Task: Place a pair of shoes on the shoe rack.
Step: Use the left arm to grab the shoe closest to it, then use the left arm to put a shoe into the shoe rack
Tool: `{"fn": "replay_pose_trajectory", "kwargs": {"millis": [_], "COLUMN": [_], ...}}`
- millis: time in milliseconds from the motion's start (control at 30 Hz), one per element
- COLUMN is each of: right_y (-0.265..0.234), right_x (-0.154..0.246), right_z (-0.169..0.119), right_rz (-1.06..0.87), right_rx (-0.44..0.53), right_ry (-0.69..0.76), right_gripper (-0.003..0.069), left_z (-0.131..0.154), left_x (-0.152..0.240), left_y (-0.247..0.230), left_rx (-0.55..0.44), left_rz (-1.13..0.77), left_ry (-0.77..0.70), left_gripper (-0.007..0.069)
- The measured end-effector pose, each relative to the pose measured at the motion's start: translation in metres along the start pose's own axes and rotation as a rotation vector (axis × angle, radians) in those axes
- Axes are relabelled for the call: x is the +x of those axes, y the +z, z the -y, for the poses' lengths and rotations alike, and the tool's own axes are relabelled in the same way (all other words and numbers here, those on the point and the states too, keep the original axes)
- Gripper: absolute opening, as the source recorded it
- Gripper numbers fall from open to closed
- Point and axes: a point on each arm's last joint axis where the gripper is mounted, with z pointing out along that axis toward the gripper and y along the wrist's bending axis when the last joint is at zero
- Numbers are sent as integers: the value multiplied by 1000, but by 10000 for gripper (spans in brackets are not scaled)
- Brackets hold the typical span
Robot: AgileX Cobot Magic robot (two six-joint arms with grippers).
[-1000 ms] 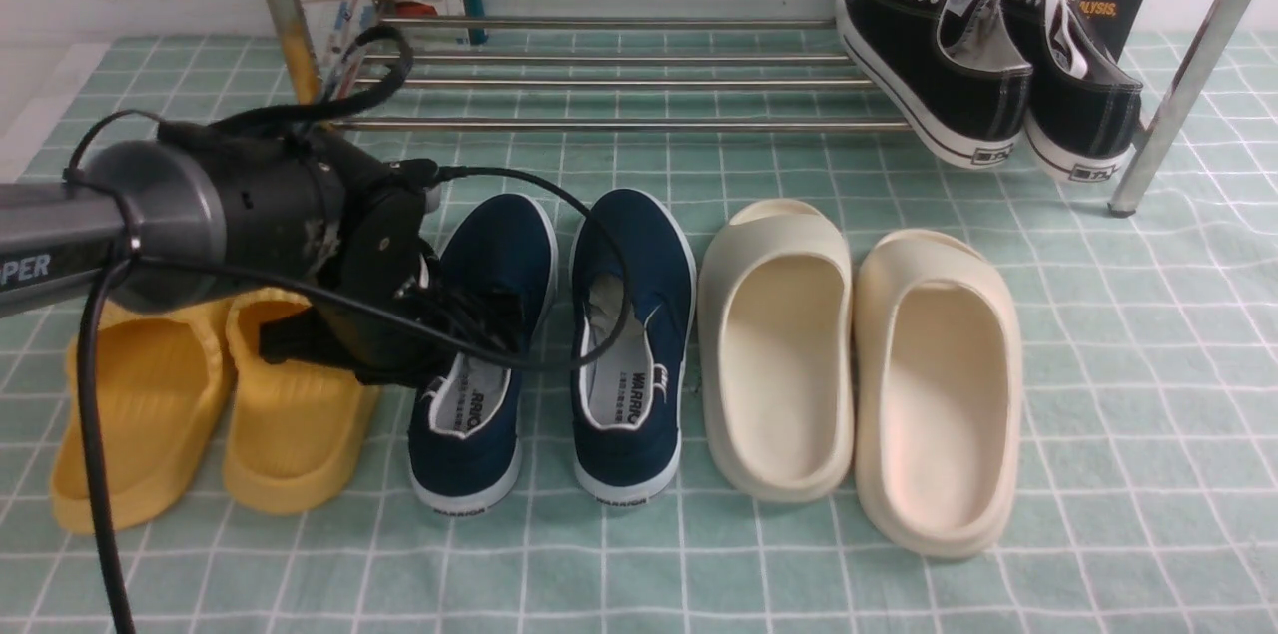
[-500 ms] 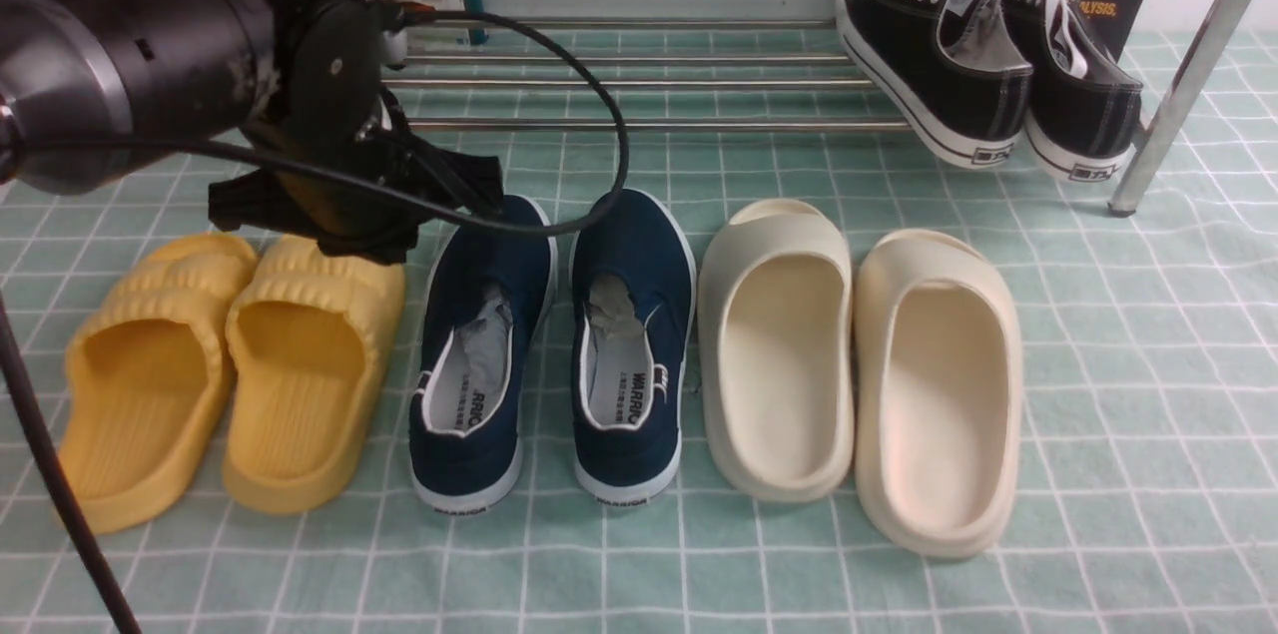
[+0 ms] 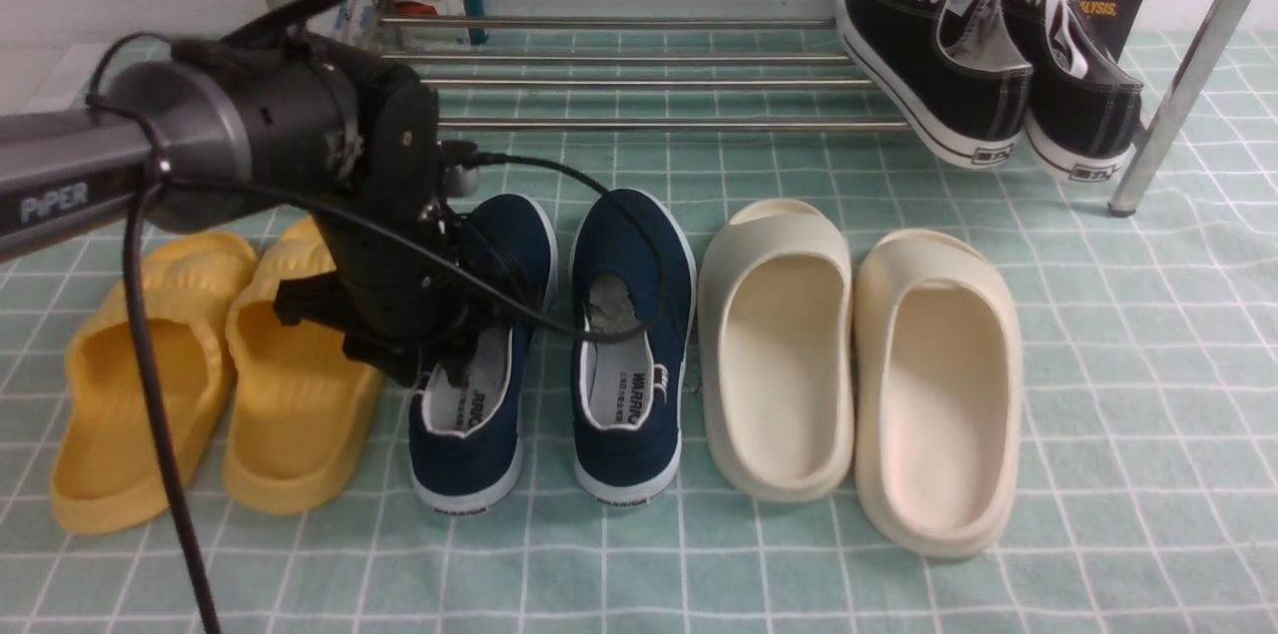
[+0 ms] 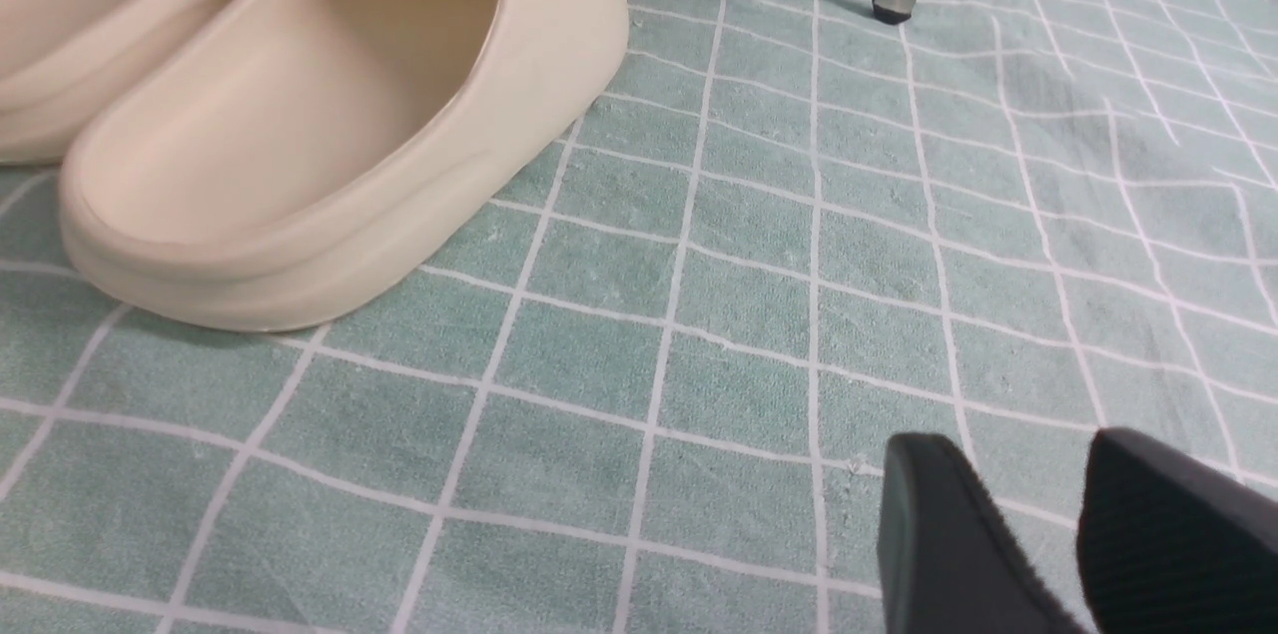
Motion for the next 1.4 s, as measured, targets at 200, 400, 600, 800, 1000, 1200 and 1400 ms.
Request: {"fn": "replay_pose_trajectory", "kwargs": {"millis": [200,400,600,800,1000,1200,1400], "right_y": [0,0,0,0,0,0,0], "right_x": [0,0,0,0,0,0,0], "right_z": [0,0,0,0,0,0,0], "right_rz": [0,0,0,0,0,0,0], "right_rx": [0,0,0,0,0,0,0], "right_ry": [0,0,0,0,0,2,2], "right_gripper": [246,246,246,246,246,246,246], "left_z": [2,-1,-6,-21,-23,-12,-9], "left_x": [0,-1,-9,-54,-107,-148,-176], "left_y": [24,16,-37,-80,-70,-40,-30], "left_rx": [-18,-30,11,110,143,141,137], "left_rz": [-53,-34,67,207,194,170,256], "left_ry": [-20,-32,-49,-77,-79,-63,-107], "left_gripper": [302,10,8,8,8,8,8]}}
